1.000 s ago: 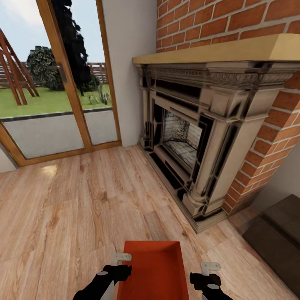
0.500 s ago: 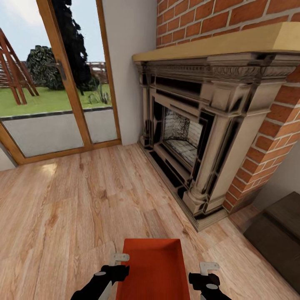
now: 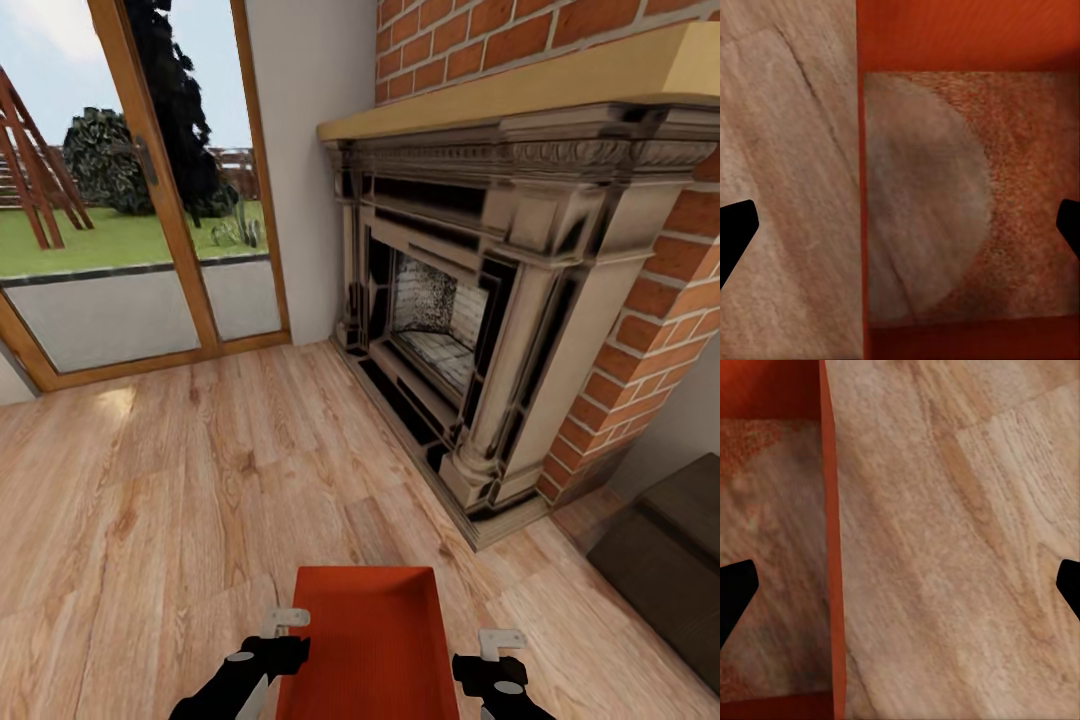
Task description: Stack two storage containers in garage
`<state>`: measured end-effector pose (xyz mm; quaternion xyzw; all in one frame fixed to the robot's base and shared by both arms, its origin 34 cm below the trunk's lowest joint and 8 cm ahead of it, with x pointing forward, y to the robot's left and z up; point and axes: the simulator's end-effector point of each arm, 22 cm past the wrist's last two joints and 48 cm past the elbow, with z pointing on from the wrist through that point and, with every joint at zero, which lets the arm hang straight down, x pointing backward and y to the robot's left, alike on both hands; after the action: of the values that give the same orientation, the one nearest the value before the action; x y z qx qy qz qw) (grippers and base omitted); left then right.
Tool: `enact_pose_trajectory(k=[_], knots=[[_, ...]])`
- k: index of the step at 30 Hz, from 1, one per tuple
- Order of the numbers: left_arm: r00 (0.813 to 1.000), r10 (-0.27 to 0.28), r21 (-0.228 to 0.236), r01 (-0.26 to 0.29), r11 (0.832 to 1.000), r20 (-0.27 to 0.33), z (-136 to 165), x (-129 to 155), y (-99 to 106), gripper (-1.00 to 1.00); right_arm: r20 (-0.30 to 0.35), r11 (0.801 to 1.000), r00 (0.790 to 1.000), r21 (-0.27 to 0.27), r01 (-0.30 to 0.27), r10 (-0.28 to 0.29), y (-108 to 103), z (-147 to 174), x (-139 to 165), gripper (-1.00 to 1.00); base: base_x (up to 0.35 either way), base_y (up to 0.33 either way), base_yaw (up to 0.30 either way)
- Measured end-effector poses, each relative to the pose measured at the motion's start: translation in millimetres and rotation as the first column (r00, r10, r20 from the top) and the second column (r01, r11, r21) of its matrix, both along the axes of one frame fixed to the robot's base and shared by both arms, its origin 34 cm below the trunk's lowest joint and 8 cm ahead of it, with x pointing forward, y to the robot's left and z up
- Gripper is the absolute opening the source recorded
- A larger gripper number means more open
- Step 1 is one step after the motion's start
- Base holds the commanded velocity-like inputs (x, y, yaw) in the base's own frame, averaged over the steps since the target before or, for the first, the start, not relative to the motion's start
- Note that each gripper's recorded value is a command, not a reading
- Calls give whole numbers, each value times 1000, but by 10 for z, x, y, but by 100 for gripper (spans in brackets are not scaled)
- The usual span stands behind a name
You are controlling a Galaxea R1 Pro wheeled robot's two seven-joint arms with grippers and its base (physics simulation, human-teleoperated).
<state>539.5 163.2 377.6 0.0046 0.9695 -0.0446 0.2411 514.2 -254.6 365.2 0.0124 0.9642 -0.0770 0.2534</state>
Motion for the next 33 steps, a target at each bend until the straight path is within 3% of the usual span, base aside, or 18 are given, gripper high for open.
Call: enact_pose_trajectory(k=[15, 23, 33], knots=[[1000, 5, 1, -5, 1000, 2, -311, -50, 25, 100, 0, 1000, 1000, -1, 0, 0, 5, -309, -54, 100, 0, 0, 3], [1000, 7, 1, -7, 1000, 2, -481, -80, 31, 100, 0, 1000, 1000, -2, -2, 2, -1, -482, -88, 100, 0, 0, 167], [1000, 8, 1, -8, 1000, 2, -696, -124, 32, 100, 0, 1000, 1000, -1, -3, 3, 0, -697, -133, 100, 0, 0, 28]])
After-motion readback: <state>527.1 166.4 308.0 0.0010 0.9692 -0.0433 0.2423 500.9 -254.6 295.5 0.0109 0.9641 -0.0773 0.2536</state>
